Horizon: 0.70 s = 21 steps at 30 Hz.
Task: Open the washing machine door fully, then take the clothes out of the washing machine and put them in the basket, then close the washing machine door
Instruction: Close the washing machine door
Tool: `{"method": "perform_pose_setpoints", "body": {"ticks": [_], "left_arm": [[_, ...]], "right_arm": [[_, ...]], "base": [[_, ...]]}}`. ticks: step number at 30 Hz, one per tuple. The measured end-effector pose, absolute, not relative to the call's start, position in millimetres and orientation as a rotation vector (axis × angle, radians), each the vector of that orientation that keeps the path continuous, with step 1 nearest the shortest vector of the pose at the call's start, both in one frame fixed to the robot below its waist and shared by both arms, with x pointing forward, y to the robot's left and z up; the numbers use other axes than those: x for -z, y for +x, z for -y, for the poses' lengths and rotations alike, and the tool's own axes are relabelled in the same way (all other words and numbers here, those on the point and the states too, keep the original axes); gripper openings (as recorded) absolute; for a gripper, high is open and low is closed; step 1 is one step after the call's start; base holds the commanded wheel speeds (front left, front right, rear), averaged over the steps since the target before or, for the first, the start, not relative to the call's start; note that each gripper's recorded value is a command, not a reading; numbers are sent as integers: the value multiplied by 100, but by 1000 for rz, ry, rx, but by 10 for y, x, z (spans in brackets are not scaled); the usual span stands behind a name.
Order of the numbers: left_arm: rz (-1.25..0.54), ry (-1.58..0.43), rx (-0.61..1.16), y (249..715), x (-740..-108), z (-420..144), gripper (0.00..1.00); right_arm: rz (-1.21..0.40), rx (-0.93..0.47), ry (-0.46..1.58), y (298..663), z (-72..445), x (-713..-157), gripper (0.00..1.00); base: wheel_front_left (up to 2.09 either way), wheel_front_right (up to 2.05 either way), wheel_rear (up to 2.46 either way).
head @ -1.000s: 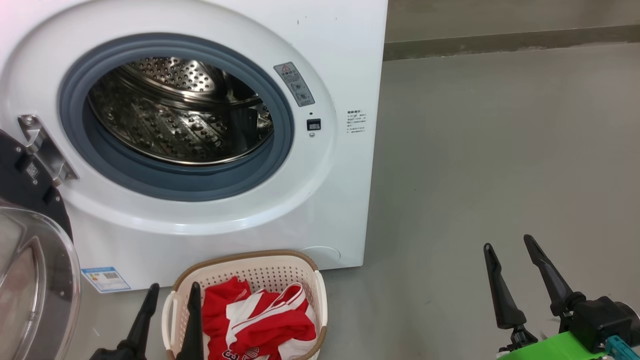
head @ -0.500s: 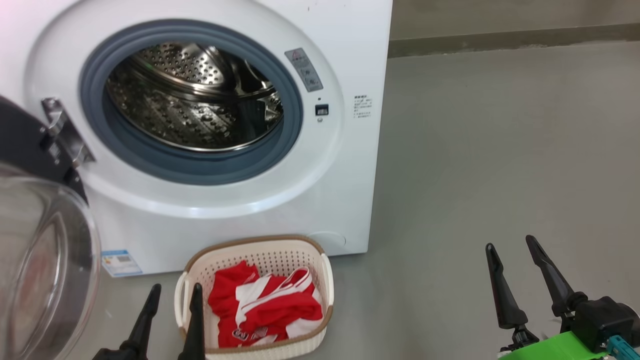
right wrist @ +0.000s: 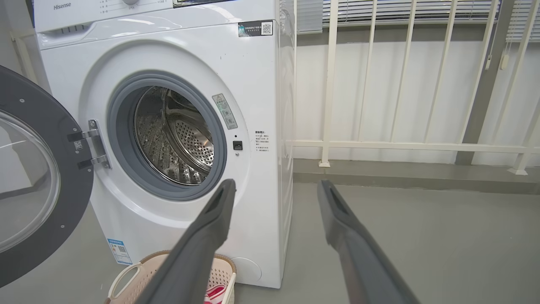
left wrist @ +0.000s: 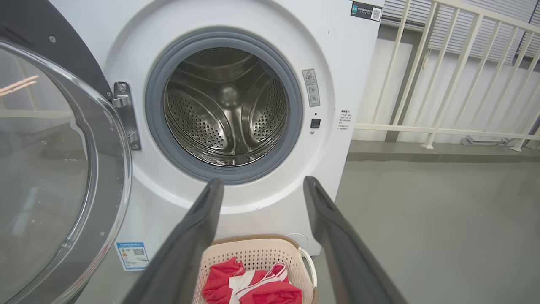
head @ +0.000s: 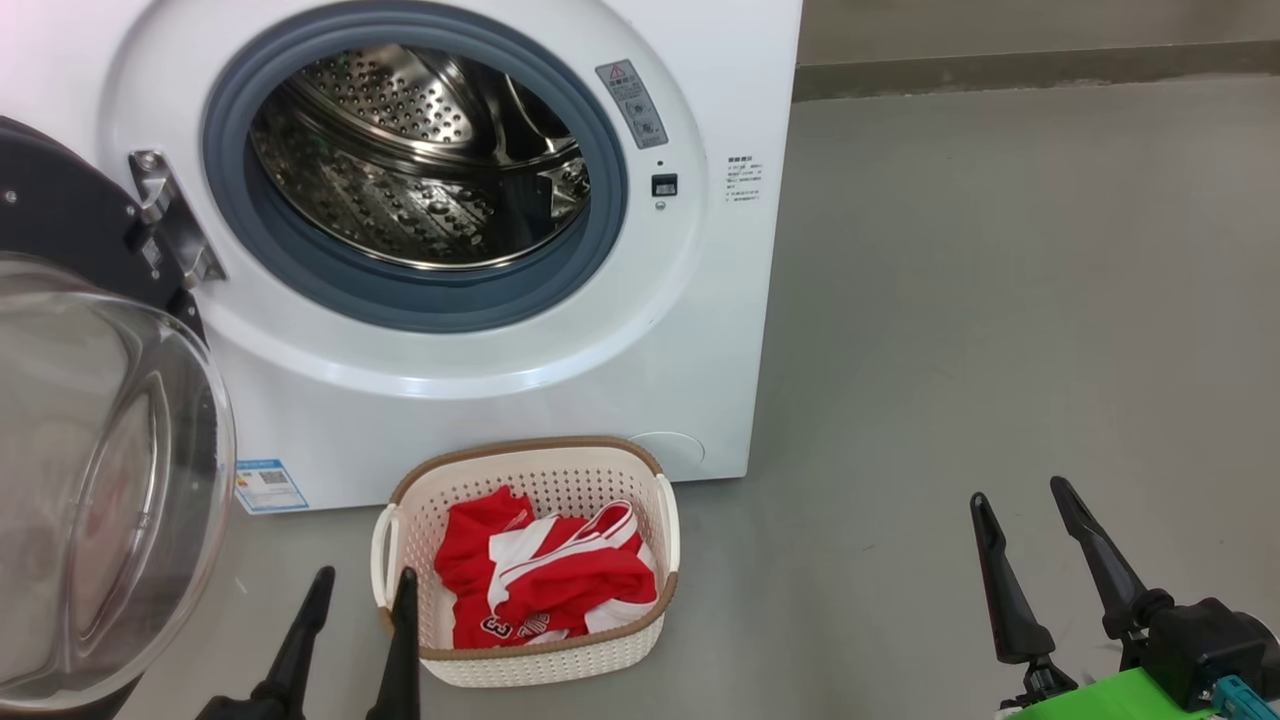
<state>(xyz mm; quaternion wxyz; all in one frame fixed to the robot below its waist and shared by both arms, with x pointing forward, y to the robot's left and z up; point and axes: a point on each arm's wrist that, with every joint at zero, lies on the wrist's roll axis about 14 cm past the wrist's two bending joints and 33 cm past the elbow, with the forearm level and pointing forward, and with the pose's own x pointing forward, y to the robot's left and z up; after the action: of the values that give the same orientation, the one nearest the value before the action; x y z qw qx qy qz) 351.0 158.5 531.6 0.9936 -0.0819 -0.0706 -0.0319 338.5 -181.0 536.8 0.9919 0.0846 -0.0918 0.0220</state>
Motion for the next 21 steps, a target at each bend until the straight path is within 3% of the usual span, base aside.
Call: {"method": "perform_pose_setpoints", "body": {"ticks": [21], "left_arm": [[181,-114,-48,3409,-5426,-1843,100]], "right_arm": [[171,-119,174,3513,1571,-5352,100]], "base": [[0,0,0]]}}
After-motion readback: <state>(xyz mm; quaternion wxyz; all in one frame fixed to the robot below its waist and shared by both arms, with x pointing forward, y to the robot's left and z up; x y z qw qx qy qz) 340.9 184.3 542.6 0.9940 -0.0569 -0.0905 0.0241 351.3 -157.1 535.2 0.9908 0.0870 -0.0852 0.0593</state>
